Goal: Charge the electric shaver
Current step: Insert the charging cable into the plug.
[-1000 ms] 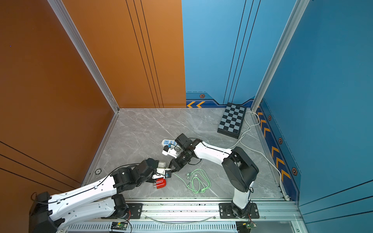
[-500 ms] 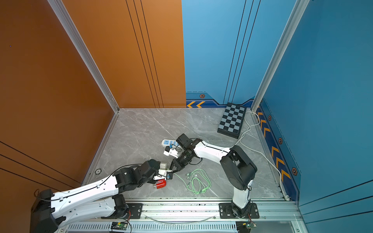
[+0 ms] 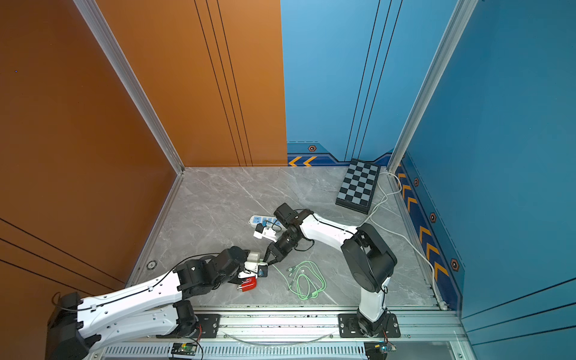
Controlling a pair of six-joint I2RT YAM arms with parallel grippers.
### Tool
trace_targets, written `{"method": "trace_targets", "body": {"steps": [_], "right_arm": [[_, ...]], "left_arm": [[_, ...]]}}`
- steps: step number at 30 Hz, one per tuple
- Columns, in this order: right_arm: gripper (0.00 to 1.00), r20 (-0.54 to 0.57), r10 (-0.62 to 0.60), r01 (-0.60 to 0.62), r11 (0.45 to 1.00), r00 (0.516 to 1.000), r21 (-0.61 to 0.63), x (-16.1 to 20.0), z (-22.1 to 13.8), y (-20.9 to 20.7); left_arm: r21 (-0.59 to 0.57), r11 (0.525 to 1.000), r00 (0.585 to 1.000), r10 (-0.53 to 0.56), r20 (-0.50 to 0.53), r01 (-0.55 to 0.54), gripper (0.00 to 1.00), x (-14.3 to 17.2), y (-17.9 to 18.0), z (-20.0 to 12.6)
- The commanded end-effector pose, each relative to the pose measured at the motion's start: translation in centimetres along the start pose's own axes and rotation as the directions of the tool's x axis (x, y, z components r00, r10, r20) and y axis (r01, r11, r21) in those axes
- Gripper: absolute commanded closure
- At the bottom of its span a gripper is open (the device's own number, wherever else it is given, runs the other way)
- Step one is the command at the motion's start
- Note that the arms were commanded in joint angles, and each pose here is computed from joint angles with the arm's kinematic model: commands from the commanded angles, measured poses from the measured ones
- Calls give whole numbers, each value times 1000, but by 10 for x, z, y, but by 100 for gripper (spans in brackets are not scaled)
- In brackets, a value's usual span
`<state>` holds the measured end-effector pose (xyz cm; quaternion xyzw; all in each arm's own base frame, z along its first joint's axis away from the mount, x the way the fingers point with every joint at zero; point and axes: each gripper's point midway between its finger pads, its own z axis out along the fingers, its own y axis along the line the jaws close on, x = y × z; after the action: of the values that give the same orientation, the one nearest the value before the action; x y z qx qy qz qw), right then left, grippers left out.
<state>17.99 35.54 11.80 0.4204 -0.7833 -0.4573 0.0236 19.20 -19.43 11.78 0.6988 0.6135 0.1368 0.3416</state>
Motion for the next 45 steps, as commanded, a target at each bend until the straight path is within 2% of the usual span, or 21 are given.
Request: {"method": "trace_targets", "body": {"steps": [1,12,23,39,45], "right_arm": [[100,82,-118,114,992,990,50,-33,-6,-8],[100,149,-91,86,996,985,35,-47,5,-6],[100,146,-129,125,992,981,34,-52,10,-6],[100,124,-215,211,977,969,44,-51,-14,-8],[100,127,-236,233,972,964,35,-60,-12,0]], "left_arm": [[17,998,966,-63,249,60,100,-55,11,-20],[-6,992,943,-121,312,129,100,-73,20,-14],[-29,985,908,-143,393,168,100,-92,29,-13],[4,980,853,-177,491,201,100,-106,39,-41],[17,979,835,-181,520,201,100,-117,40,-45]]}}
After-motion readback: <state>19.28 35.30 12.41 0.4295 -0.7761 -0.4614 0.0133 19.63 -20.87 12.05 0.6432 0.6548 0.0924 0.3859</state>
